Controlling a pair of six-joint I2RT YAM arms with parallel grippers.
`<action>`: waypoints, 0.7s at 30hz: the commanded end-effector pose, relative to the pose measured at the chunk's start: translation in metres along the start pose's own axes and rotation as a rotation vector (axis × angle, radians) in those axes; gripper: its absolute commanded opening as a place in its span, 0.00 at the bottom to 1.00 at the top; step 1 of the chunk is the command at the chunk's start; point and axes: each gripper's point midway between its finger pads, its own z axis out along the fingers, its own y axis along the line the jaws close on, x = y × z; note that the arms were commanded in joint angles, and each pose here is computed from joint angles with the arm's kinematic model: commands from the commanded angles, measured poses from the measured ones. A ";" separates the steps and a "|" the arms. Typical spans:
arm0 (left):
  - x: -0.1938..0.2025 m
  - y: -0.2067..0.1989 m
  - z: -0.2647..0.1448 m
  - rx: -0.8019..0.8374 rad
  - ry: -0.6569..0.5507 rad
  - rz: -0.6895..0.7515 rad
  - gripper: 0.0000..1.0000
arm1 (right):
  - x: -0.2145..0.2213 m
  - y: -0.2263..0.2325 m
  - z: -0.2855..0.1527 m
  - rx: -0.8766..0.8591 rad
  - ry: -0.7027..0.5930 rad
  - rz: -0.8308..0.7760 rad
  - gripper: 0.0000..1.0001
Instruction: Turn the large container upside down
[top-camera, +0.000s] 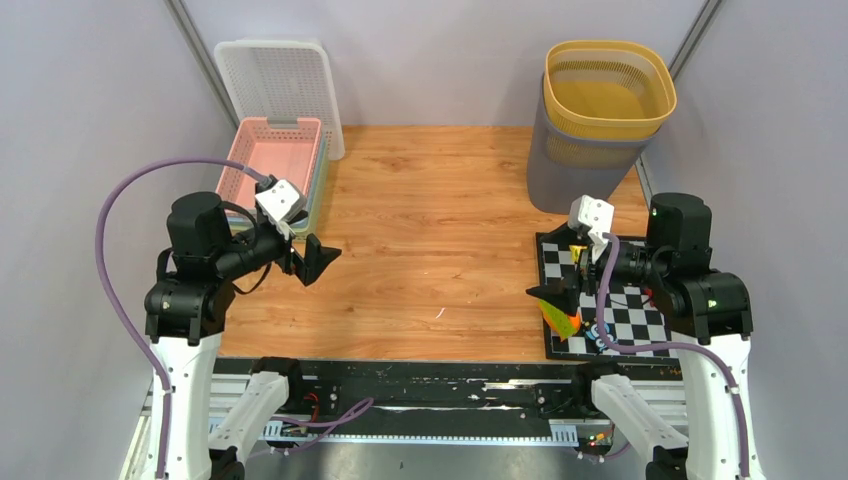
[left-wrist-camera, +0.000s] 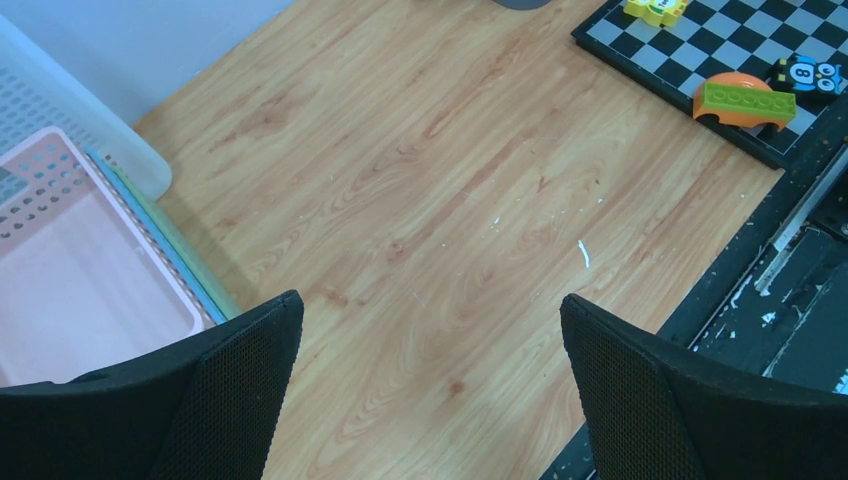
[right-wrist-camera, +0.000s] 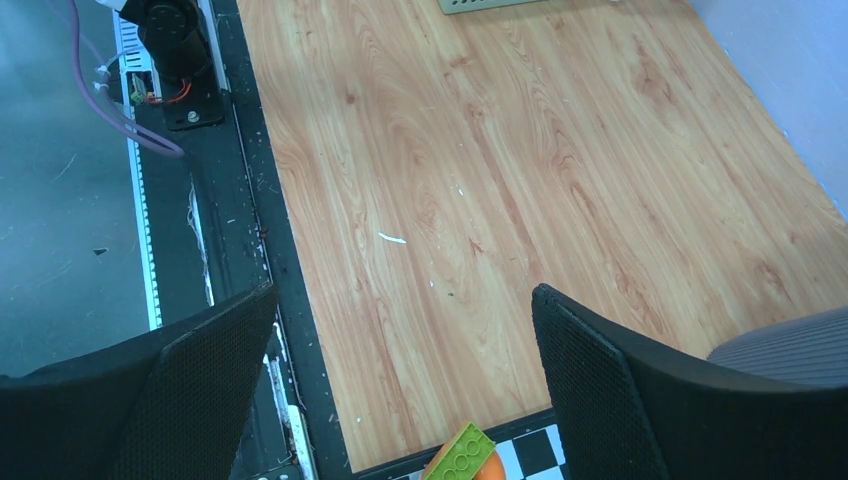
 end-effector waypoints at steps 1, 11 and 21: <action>0.000 0.002 0.004 0.003 -0.003 -0.020 1.00 | -0.004 0.004 0.002 -0.031 -0.021 -0.001 1.00; 0.004 0.003 0.008 0.017 0.004 -0.027 1.00 | -0.004 -0.001 0.002 -0.015 -0.013 0.002 1.00; 0.010 0.009 0.013 -0.001 0.014 -0.020 1.00 | -0.002 -0.016 0.004 0.045 0.000 0.019 1.00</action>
